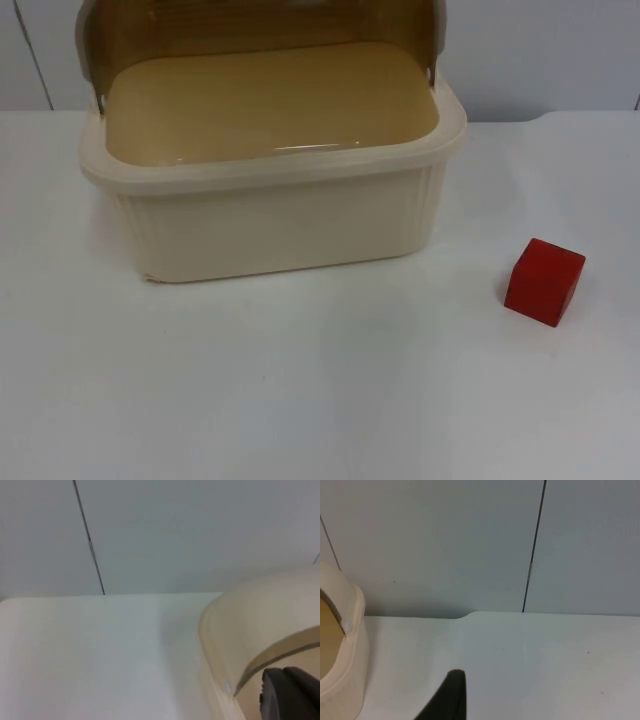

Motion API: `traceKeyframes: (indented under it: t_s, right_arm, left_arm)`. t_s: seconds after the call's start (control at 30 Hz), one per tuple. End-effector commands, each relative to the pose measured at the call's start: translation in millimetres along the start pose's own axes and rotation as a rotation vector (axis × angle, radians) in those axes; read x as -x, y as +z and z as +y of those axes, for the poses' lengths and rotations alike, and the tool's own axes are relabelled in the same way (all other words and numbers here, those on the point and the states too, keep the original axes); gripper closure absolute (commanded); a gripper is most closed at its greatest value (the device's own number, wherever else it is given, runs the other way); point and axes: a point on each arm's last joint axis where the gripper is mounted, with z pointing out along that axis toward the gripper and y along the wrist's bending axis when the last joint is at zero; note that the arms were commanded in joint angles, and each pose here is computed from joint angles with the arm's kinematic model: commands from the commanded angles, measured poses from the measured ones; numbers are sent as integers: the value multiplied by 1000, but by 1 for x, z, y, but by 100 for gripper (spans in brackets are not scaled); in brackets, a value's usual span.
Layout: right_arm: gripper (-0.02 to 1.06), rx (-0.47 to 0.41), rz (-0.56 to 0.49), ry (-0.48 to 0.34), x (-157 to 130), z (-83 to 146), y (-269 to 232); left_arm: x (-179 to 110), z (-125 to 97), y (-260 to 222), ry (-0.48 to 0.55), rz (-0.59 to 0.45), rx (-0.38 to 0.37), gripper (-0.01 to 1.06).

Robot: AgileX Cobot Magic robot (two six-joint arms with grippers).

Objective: Open the box lid with the left hand, place the block into the box with the right hand, then close the box lid with the left hand.

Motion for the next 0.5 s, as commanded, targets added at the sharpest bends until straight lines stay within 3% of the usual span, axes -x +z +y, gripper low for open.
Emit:
traceKeyframes:
  t_s: [0.0,0.07,0.13,0.17,0.2,0.23,0.33,0.47]
  right_arm:
    - [-1,-5,-2,-4,1,-1,-2]
    - [-1,-5,-2,-4,1,-1,-2]
    - [-1,-5,-2,-4,1,-1,-2]
    - [-1,-5,-2,-4,1,-1,-2]
    - [-1,-5,-2,-4,1,-1,-2]
    - [-1,-5,-2,-4,1,-1,-2]
    - [-1,-5,-2,-4,1,-1,-2]
    - [-1,-5,-2,-4,1,-1,-2]
  left_arm:
    - [1,-1,-1,14,-25,-2,105]
    - [2,-2,-1,-8,-32,-16,104]
    - [2,-2,-1,-8,-30,-17,91]
    - [1,-2,-1,-8,-27,-17,78]
    - [1,-2,-1,-8,-27,-17,78]
    - [1,-2,-1,-6,-28,-15,63]
    - [3,-2,-2,-6,-43,-13,-1]
    - [5,-3,-6,-46,-50,-18,0]
